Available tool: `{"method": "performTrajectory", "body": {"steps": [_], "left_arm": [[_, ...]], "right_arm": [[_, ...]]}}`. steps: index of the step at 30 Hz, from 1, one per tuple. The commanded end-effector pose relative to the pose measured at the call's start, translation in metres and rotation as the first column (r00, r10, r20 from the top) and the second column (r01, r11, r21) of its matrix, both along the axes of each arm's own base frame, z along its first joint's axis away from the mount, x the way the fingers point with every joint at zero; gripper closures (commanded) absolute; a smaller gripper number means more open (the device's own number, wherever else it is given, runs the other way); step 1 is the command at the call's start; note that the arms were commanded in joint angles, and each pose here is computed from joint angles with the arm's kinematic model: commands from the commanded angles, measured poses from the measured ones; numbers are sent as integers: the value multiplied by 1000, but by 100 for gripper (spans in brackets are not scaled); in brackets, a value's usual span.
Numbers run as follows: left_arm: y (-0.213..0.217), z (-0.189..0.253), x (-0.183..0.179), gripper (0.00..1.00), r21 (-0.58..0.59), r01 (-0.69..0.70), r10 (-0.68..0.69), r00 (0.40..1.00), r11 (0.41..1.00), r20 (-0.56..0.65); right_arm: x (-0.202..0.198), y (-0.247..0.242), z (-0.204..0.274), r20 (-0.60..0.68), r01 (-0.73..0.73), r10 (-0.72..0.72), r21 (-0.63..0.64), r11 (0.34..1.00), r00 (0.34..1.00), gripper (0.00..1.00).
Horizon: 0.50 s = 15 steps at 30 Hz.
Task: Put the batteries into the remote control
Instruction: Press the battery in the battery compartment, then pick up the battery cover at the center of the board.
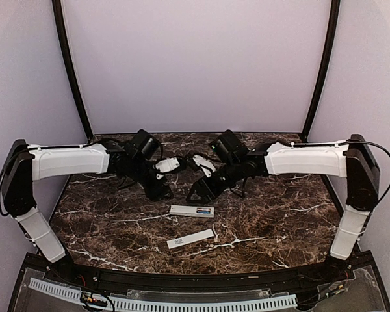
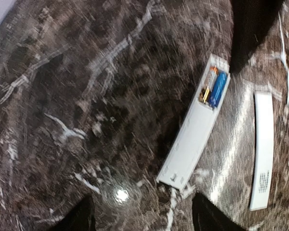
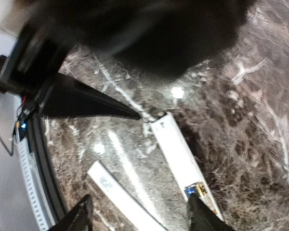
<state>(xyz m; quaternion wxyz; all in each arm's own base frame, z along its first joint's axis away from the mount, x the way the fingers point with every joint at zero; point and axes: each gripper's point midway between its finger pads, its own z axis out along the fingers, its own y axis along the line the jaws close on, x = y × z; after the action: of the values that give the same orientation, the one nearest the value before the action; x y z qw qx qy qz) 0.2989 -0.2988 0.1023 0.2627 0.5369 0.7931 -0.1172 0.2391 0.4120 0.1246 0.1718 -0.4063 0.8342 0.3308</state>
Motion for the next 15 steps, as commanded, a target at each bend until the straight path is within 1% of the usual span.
{"method": "performTrajectory", "body": {"steps": [1, 2, 3, 4, 5, 6, 9, 12, 15], "left_arm": [[29, 63, 30, 28, -107, -274, 274, 962, 956, -11], [34, 70, 32, 27, -137, -307, 306, 952, 942, -34], [44, 72, 36, 26, -172, -371, 359, 928, 913, -97], [49, 79, 36, 25, -200, -394, 378, 919, 897, -115], [58, 75, 38, 25, -213, -439, 414, 898, 873, -150], [63, 78, 38, 24, -222, -452, 430, 891, 864, -143], [73, 69, 32, 21, -213, -458, 439, 889, 863, -133], [75, 72, 28, 18, -227, -446, 430, 895, 866, -119], [73, 77, 29, 16, -243, -441, 425, 897, 864, -120]], "right_arm": [[-38, 16, 6, 187, -310, 314, -50, 949, 931, 34], [-43, 16, 0, 196, -343, 355, -93, 935, 914, 32], [-45, 16, -6, 203, -365, 386, -135, 921, 900, 31], [-47, 15, -12, 206, -384, 414, -172, 907, 887, 30], [-48, 13, -18, 204, -396, 435, -208, 895, 877, 30], [-48, 11, -26, 192, -407, 454, -241, 881, 870, 29], [-54, 0, -46, 151, -434, 502, -334, 837, 852, 29], [-61, -9, -61, 129, -454, 543, -408, 792, 830, 27], [-63, -19, -72, 97, -452, 553, -468, 759, 828, 27]]}}
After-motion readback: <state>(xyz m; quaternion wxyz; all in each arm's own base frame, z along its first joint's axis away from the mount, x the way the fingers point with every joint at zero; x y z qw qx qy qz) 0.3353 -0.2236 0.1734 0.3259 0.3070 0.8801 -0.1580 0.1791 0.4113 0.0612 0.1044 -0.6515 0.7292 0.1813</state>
